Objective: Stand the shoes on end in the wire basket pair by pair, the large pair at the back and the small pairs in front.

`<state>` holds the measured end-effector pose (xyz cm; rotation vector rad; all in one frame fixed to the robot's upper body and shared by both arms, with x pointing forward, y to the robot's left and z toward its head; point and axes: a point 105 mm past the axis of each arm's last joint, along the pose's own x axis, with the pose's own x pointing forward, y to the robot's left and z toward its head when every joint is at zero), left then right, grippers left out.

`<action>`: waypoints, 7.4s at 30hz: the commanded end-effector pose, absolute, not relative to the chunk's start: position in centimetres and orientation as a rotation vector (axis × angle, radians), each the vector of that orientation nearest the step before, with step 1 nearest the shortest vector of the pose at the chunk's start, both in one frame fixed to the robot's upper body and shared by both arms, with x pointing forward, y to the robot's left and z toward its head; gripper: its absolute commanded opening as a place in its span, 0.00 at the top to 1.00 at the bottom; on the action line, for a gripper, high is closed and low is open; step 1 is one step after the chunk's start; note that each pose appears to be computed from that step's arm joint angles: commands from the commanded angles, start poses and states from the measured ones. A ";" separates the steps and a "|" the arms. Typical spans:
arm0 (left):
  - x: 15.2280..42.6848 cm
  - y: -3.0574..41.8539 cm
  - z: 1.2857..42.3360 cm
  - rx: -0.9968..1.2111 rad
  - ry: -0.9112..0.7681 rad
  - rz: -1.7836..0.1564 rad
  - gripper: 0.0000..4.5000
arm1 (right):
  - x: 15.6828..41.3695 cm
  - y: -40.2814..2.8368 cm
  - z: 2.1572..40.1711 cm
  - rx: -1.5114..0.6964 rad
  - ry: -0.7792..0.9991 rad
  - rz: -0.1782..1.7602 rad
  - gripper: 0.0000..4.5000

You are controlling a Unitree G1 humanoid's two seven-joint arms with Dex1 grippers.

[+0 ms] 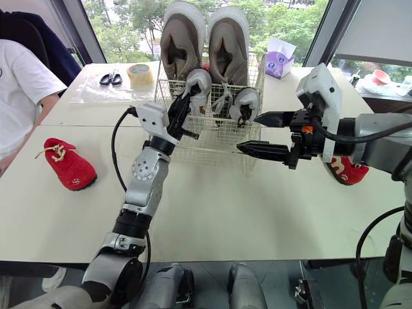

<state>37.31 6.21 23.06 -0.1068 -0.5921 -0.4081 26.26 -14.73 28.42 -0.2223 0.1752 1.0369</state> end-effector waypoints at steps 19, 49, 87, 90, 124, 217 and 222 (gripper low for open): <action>32.1 11.2 28.8 0.143 -0.608 -0.436 0.02 | 27.4 -15.2 28.6 -0.197 0.107 1.013 0.00; 25.7 8.8 23.1 -0.252 0.204 -1.331 0.01 | 22.4 -33.8 15.8 -0.021 -0.015 -0.100 0.00; 28.1 16.4 34.4 -0.417 -0.094 -1.122 0.00 | 34.1 -33.2 31.1 -0.085 -0.538 0.086 0.94; 28.7 17.2 37.0 -0.472 -0.171 -1.115 0.00 | 32.1 -29.1 38.6 -0.146 -0.716 0.254 0.94; 30.1 11.3 41.4 -0.517 -0.222 -1.406 0.87 | 26.3 -8.3 42.0 -0.796 -0.819 1.106 0.94; 27.5 14.0 23.6 -0.267 -0.154 -0.660 0.02 | 30.5 -12.7 35.3 -0.384 -0.383 1.148 0.73; 27.5 14.4 23.6 -0.261 -0.153 -0.654 0.02 | 31.7 -12.9 33.6 -0.467 -0.362 1.121 0.73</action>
